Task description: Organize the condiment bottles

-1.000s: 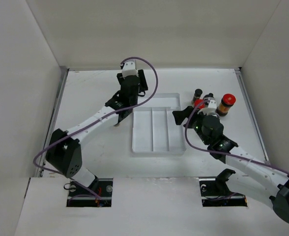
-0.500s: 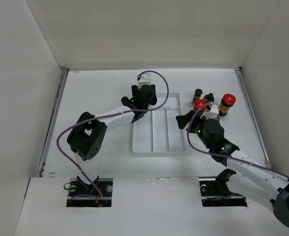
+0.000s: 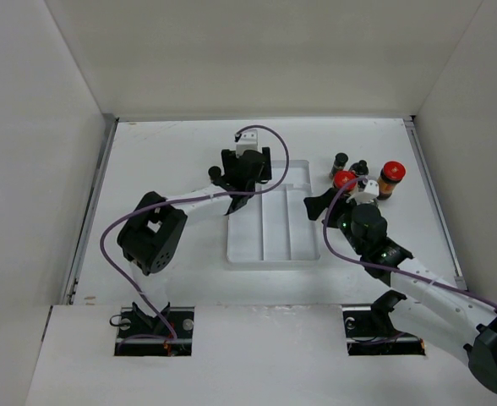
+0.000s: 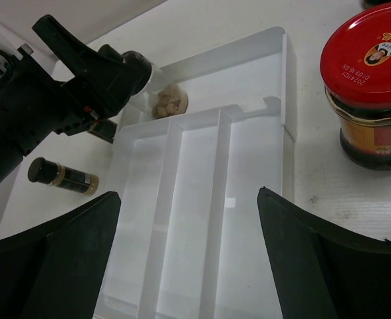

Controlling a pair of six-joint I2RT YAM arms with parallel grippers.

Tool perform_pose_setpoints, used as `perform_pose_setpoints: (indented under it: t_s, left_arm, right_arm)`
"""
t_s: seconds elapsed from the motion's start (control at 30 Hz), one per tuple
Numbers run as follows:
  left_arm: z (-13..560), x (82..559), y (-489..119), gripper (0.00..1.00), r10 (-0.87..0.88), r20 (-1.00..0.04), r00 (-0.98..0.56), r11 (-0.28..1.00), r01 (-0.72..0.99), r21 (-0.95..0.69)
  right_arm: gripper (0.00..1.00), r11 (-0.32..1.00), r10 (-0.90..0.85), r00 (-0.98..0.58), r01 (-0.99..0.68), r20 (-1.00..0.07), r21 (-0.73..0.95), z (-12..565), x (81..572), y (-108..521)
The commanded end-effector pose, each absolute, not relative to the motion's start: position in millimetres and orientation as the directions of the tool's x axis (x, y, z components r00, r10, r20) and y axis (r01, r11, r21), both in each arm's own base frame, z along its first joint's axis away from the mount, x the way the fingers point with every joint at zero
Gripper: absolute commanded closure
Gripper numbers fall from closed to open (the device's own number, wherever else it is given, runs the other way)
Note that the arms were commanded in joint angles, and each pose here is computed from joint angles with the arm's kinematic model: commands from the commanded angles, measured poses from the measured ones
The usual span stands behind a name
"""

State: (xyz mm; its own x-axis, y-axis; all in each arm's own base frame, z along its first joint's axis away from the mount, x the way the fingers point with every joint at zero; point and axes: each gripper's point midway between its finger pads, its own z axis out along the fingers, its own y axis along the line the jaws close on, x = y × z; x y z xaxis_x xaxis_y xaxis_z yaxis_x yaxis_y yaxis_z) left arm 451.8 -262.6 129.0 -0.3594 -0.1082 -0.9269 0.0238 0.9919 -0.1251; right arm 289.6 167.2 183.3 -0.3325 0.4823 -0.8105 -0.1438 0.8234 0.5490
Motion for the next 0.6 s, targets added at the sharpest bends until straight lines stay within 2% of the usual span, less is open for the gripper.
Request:
perform_pose_setpoints:
  t_s: [0.0, 0.1, 0.17, 0.23, 0.27, 0.33, 0.37, 0.47, 0.5, 0.57]
  left_arm:
    - [182, 452, -265, 0.15, -0.19, -0.95, -0.246, 0.978, 0.038, -0.206]
    - [202, 443, -266, 0.13, -0.211, -0.952, -0.221, 0.972, 0.059, -0.229]
    - [216, 437, -262, 0.13, -0.212, -0.957, -0.199, 0.971, 0.066, -0.229]
    - [227, 433, -253, 0.16, -0.236, -0.954, -0.184, 0.966, 0.065, -0.251]
    - [231, 430, -250, 0.17, -0.253, -0.951, -0.177, 0.961, 0.065, -0.268]
    - [235, 420, -244, 0.23, -0.281, -0.945, -0.169, 0.953, 0.068, -0.295]
    - [236, 416, -242, 0.25, -0.291, -0.942, -0.166, 0.949, 0.071, -0.306]
    - [239, 398, -241, 0.45, -0.319, -0.935, -0.156, 0.934, 0.113, -0.338]
    - [240, 391, -242, 0.54, -0.334, -0.93, -0.153, 0.925, 0.137, -0.355]
    - [243, 382, -247, 0.63, -0.352, -0.923, -0.155, 0.908, 0.184, -0.376]
  right_arm:
    - [0.09, 0.818, 0.5, -0.308, -0.141, -0.809, 0.558, 194, 294, 165]
    - [0.09, 0.82, 0.497, -0.311, -0.139, -0.81, 0.556, 194, 297, 167]
    - [0.15, 0.819, 0.498, -0.309, -0.14, -0.81, 0.557, 195, 299, 169]
    - [0.29, 0.821, 0.494, -0.309, -0.143, -0.813, 0.553, 196, 299, 169]
    - [0.44, 0.826, 0.494, -0.301, -0.129, -0.815, 0.549, 197, 300, 166]
    - [0.67, 0.835, 0.499, -0.279, -0.099, -0.82, 0.542, 201, 299, 157]
    - [0.72, 0.84, 0.498, -0.27, -0.086, -0.824, 0.536, 203, 298, 153]
    - [0.77, 0.867, 0.472, -0.24, -0.046, -0.848, 0.496, 218, 297, 139]
    - [0.76, 0.873, 0.469, -0.229, -0.029, -0.853, 0.488, 224, 297, 136]
    - [0.68, 0.883, 0.463, -0.212, 0.025, -0.86, 0.469, 230, 296, 126]
